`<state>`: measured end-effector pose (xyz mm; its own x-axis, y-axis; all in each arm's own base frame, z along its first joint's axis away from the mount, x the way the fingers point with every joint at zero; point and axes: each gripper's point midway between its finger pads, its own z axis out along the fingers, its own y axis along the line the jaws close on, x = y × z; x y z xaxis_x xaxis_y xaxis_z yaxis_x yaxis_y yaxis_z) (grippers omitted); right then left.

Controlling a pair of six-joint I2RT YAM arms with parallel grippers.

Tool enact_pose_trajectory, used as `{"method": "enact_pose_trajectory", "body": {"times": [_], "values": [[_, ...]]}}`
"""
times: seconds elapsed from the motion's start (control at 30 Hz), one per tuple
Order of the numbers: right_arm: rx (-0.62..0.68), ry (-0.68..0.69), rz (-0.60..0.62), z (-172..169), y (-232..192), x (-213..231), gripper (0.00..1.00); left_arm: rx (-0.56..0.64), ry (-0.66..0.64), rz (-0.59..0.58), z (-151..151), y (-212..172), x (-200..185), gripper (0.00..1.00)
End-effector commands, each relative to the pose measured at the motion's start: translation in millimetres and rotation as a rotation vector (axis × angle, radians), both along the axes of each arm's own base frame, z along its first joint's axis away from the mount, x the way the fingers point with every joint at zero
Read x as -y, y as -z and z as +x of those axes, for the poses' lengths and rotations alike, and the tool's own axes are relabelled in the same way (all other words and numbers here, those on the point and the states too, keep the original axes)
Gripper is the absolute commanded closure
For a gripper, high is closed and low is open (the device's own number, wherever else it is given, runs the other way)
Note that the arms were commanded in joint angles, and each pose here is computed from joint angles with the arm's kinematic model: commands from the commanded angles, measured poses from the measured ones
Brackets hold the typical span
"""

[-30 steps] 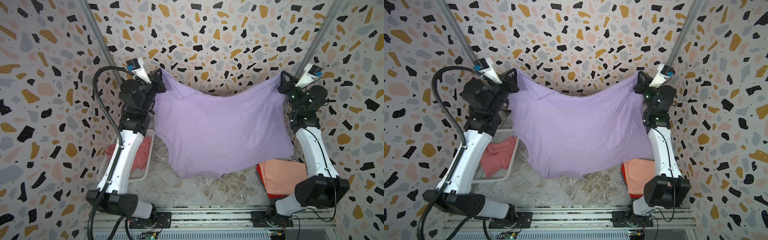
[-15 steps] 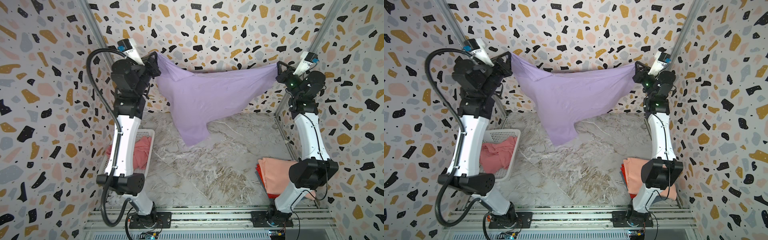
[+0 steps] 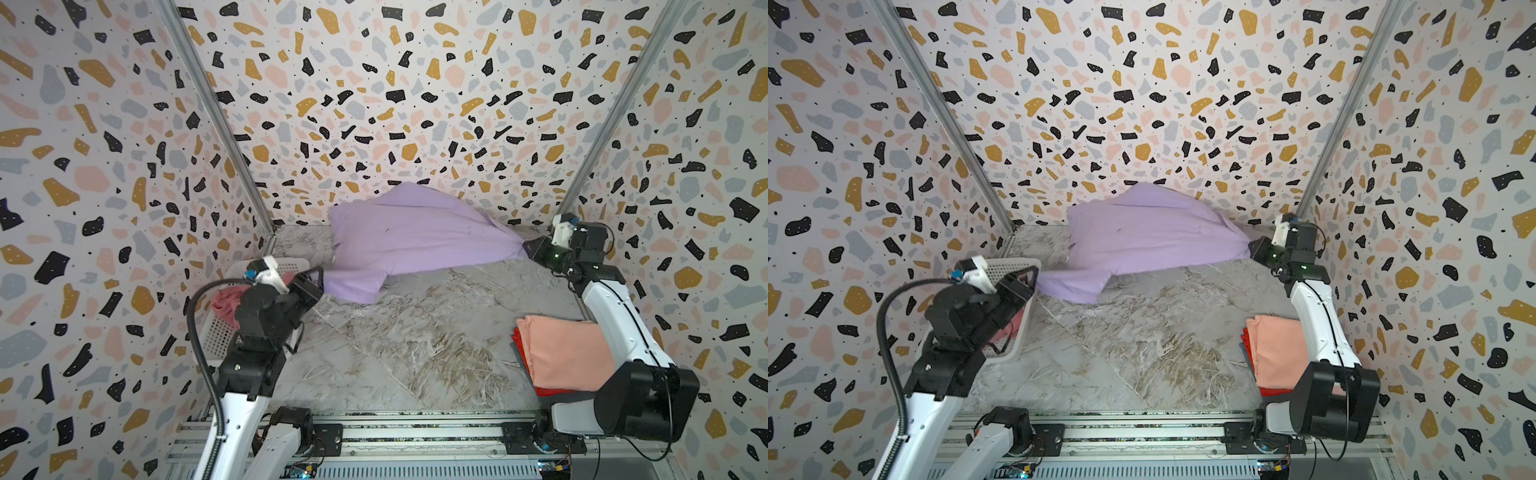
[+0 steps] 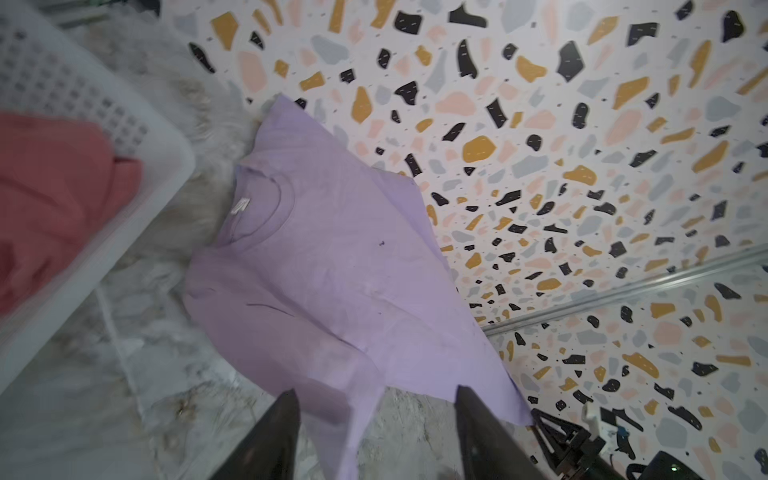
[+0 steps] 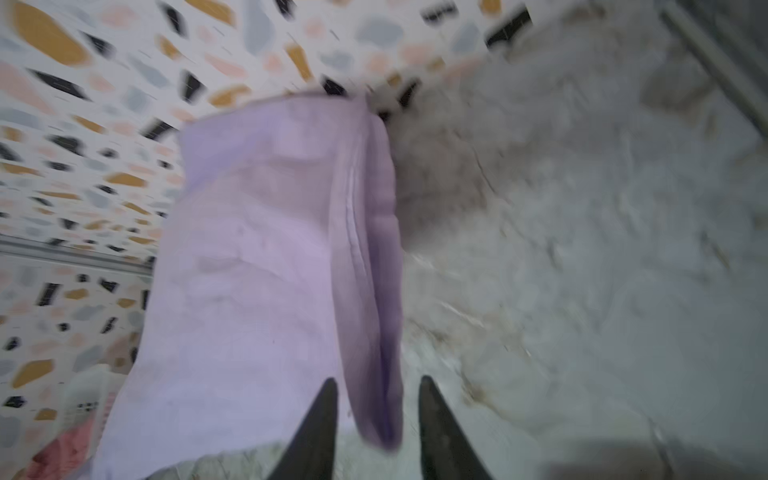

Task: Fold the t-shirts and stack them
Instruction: 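Lower the stretched shirt flat onto the table with both grippers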

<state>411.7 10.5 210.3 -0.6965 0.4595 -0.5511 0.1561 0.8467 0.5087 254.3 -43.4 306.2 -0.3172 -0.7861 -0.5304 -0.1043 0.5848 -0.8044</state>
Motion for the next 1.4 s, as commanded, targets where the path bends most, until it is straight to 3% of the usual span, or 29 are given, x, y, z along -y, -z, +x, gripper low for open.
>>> {"method": "enact_pose_trajectory", "body": {"times": [0.0, 0.1, 0.2, 0.43, 0.63, 0.83, 1.1, 1.23, 1.37], "values": [[-0.047, 0.047, -0.064, -12.7, -11.7, 13.5, 0.54, 0.193, -0.080, -0.092, -10.0, -68.1, -12.8, 0.22], [0.064, 0.041, -0.022, 6.1, -39.4, 6.1, 0.50, 0.138, 0.008, 0.004, 19.0, -70.9, 2.2, 0.21], [0.143, -0.010, 0.026, 22.6, -51.7, -14.0, 0.50, 0.047, 0.158, 0.052, 55.3, -50.6, 28.4, 0.20], [0.290, -0.237, 0.110, 63.7, -57.2, -108.2, 0.47, -0.098, 0.337, 0.185, 124.3, 16.4, 58.0, 0.18], [0.304, -0.361, 0.147, 101.3, -21.6, -169.2, 0.45, -0.193, 0.409, 0.250, 181.9, 84.6, 76.2, 0.15], [0.186, -0.378, 0.111, 132.7, 48.6, -180.8, 0.45, -0.349, 0.437, 0.288, 224.4, 168.3, 82.4, 0.00], [0.038, -0.395, 0.072, 116.3, 122.6, -175.8, 0.45, -0.538, 0.466, 0.348, 220.4, 256.2, 78.0, 0.00], [-0.047, -0.384, 0.017, 95.5, 146.8, -164.1, 0.45, -0.631, 0.482, 0.440, 201.3, 279.8, 64.4, 0.00], [-0.160, -0.366, -0.059, 64.2, 174.5, -144.7, 0.46, -0.711, 0.515, 0.439, 170.3, 303.6, 61.2, 0.00]]}}
